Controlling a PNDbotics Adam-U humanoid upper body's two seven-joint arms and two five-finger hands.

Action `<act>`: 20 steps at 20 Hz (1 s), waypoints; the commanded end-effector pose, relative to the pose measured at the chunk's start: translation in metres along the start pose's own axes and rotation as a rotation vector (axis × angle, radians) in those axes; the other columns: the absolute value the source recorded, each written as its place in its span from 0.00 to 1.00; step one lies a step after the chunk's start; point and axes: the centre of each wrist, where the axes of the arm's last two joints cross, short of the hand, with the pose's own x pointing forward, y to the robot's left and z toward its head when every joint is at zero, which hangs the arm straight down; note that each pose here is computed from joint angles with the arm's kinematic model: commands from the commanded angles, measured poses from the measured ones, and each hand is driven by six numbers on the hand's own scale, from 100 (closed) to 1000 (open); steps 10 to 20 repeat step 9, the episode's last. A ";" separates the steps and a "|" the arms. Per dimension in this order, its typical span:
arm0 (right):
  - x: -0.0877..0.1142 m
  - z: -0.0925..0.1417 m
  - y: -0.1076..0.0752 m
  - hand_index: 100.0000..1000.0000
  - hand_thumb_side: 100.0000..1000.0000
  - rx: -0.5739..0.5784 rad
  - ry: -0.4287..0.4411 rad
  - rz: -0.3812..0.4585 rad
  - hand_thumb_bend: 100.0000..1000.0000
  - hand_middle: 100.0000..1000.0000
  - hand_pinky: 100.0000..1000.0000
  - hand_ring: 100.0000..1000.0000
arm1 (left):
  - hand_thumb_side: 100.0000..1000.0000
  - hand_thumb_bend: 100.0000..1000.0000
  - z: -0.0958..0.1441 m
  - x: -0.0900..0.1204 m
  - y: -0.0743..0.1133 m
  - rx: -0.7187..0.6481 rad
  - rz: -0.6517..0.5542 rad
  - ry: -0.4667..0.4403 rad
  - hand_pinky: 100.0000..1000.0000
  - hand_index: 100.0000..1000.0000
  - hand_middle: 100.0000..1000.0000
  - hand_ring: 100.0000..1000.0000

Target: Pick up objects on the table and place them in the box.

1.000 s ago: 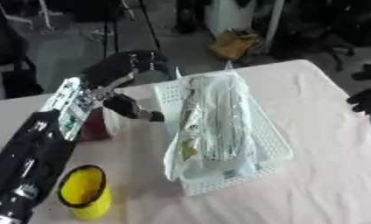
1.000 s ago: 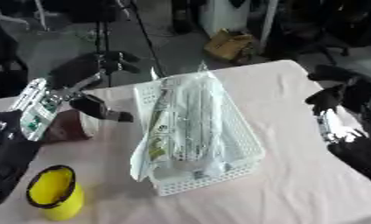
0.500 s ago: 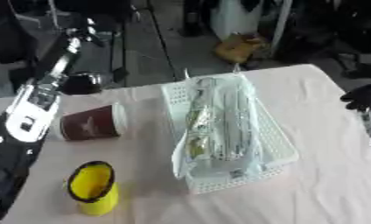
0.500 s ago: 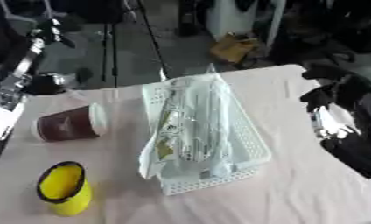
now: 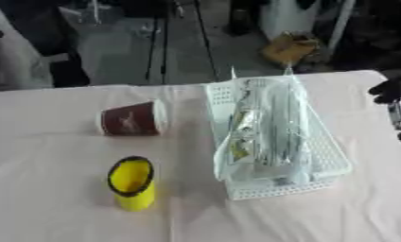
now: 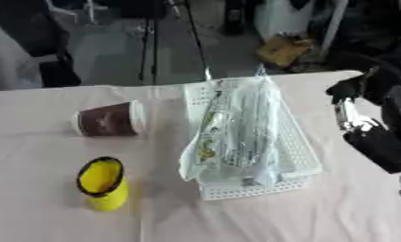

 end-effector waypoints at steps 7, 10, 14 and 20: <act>-0.001 -0.001 -0.011 0.90 0.53 -0.039 0.001 0.041 0.00 0.76 0.53 0.60 | 0.74 0.38 0.049 0.000 -0.010 0.042 0.107 0.082 0.51 0.88 0.81 0.79; -0.001 -0.001 -0.011 0.90 0.52 -0.041 0.001 0.040 0.00 0.77 0.53 0.60 | 0.74 0.38 0.053 -0.003 -0.013 0.031 0.129 0.098 0.51 0.88 0.81 0.80; -0.001 -0.001 -0.011 0.90 0.52 -0.041 0.001 0.040 0.00 0.77 0.53 0.60 | 0.74 0.38 0.053 -0.003 -0.013 0.031 0.129 0.098 0.51 0.88 0.81 0.80; -0.001 -0.001 -0.011 0.90 0.52 -0.041 0.001 0.040 0.00 0.77 0.53 0.60 | 0.74 0.38 0.053 -0.003 -0.013 0.031 0.129 0.098 0.51 0.88 0.81 0.80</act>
